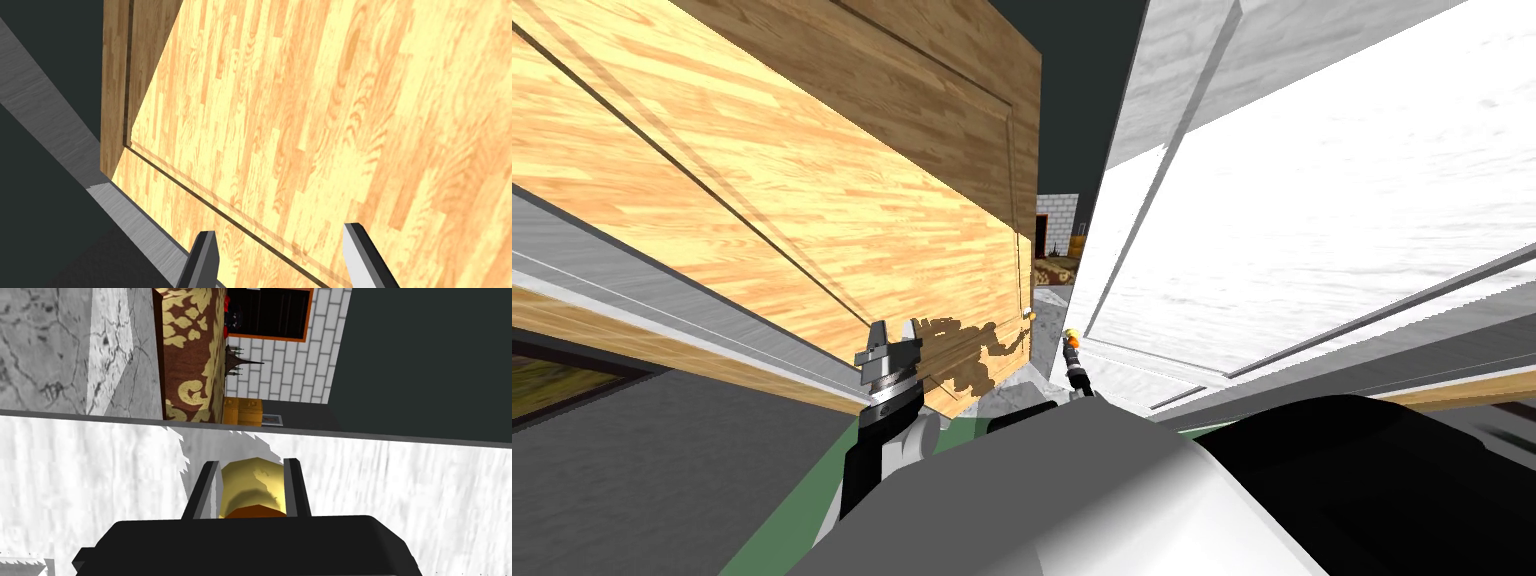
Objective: Push the door open
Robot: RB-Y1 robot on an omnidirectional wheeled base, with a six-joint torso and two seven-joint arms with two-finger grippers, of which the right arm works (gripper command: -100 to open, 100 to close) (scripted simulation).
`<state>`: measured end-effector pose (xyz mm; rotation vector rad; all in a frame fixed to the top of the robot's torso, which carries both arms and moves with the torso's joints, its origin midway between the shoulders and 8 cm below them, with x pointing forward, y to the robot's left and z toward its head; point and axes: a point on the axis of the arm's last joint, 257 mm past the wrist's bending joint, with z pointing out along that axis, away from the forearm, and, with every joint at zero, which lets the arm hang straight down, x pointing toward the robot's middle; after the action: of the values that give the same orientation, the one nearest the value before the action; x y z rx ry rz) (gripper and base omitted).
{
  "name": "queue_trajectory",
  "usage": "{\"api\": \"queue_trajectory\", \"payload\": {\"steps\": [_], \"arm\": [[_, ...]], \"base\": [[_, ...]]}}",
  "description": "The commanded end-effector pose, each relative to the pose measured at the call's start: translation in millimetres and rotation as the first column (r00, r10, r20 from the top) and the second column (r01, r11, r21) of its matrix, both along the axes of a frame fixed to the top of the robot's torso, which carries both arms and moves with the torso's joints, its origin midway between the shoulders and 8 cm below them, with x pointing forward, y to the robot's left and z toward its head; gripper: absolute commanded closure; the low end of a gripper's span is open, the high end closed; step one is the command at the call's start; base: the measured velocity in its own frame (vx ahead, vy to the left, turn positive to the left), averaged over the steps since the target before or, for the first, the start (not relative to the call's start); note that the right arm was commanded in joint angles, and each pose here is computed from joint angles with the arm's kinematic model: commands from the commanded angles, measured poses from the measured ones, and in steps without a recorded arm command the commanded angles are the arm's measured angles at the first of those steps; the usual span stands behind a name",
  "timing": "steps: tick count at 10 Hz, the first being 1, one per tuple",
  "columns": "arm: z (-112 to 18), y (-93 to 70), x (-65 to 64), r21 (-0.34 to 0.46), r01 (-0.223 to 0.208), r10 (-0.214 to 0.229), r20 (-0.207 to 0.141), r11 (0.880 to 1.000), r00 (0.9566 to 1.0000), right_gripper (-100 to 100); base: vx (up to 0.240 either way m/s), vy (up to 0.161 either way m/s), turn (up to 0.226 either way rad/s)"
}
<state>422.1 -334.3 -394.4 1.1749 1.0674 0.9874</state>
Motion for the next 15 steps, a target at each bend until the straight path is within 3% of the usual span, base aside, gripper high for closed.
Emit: {"api": "queue_trajectory", "payload": {"steps": [1,3,4,7,8,12,14,15], "arm": [[-2.8,-28.5,-16.9,-0.016,0.047,-0.047,-0.017,0.999,0.9987,100],[-5.1,-29.1,-19.4,-0.016,0.049,-0.049,-0.023,0.999,0.9985,100],[7.2,-29.5,-13.1,-0.021,0.047,-0.046,0.007,0.999,0.9989,100],[7.2,-29.5,-13.1,-0.021,0.047,-0.046,0.007,0.999,0.9989,100],[8.7,-10.9,-2.9,0.041,0.025,-0.027,0.026,0.999,0.9993,100],[16.2,-25.9,-4.3,0.111,0.067,-0.075,0.068,0.992,0.9949,100],[22.3,-38.8,-6.3,0.172,0.1,-0.119,0.103,0.98,0.9875,100],[22.3,-38.8,-6.3,0.172,0.1,-0.119,0.103,0.98,0.9875,100]], "base": [[0.015,-0.01,-0.016],[0.001,0.008,0.007],[-0.017,0.006,-0.032],[-0.006,0.002,0.006],[0.025,-0.001,0.183],[0.037,-0.063,0.115],[0.03,-0.051,0.098],[0.034,-0.041,0.061]]}}
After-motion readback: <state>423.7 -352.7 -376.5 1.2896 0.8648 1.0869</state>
